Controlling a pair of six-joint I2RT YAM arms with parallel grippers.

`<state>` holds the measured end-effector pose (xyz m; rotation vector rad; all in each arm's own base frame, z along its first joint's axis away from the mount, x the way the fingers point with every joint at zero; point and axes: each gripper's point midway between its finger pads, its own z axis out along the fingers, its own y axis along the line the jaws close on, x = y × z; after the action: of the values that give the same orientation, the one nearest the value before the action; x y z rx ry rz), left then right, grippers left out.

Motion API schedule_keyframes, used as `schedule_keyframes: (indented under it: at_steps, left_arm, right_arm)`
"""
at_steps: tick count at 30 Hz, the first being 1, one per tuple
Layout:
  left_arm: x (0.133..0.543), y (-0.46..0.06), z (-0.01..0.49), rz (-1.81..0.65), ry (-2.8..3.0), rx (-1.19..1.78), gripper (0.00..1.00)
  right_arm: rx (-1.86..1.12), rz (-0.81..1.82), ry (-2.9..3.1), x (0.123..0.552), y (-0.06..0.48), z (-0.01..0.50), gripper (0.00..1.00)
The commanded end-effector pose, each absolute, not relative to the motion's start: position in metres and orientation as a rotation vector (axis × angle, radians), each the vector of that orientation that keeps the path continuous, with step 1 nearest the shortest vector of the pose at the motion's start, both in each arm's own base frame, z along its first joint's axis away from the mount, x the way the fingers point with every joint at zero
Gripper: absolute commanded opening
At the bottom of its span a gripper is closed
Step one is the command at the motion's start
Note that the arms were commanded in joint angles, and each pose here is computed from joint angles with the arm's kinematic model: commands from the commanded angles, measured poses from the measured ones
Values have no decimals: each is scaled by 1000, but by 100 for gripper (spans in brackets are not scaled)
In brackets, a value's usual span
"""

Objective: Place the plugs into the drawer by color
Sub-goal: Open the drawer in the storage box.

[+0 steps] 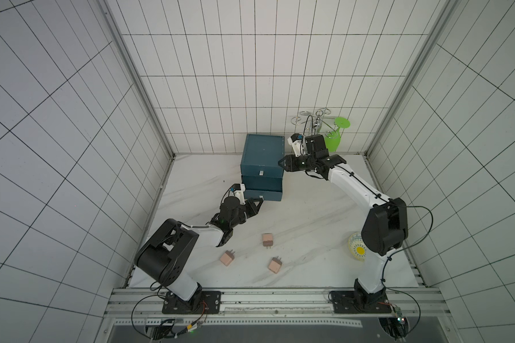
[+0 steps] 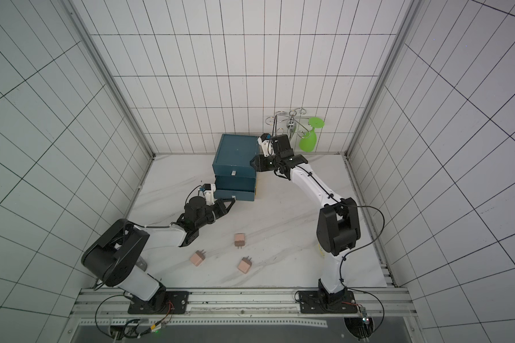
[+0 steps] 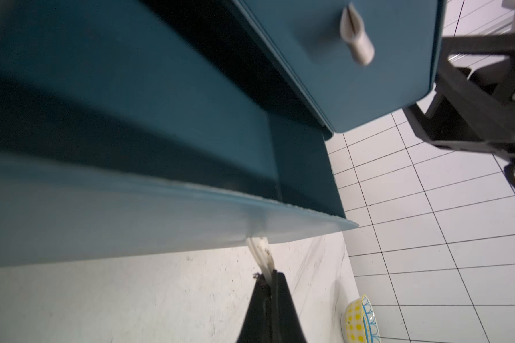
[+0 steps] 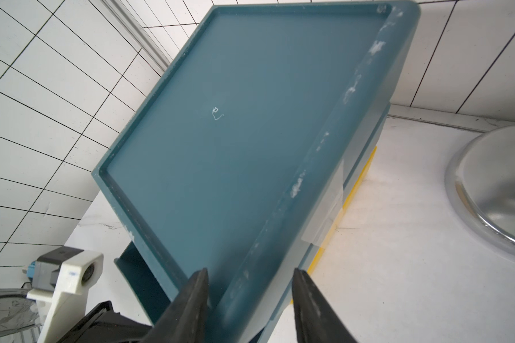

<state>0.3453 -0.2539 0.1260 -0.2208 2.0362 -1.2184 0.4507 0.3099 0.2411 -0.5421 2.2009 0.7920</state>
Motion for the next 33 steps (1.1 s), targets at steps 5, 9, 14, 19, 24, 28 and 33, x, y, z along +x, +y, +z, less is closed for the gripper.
schedule_keyframes:
  at_steps: [5, 9, 14, 19, 24, 28, 33]
  left_arm:
    - [316, -256, 109, -1222, 2099, -166, 0]
    - [315, -250, 111, -1157, 2127, -168, 0]
    - [309, -253, 112, -1184, 2127, -158, 48]
    - [303, -242, 119, -1116, 2134, -165, 54]
    - [280, -236, 118, -1069, 2221, -118, 54]
    - [244, -230, 99, -984, 2396, -33, 47]
    - [206, -220, 105, -918, 2454, 29, 48]
  right_arm:
    - [-510, 805, 2317, 453, 303, 212, 49]
    - [-533, 804, 2334, 448, 309, 210, 51]
    - [-535, 791, 2317, 443, 309, 220, 62]
    - [-526, 768, 2291, 439, 303, 238, 66]
    - [-432, 751, 2291, 418, 285, 262, 66]
    - [-327, 789, 2375, 357, 265, 250, 69]
    - [-333, 728, 2538, 277, 254, 195, 69]
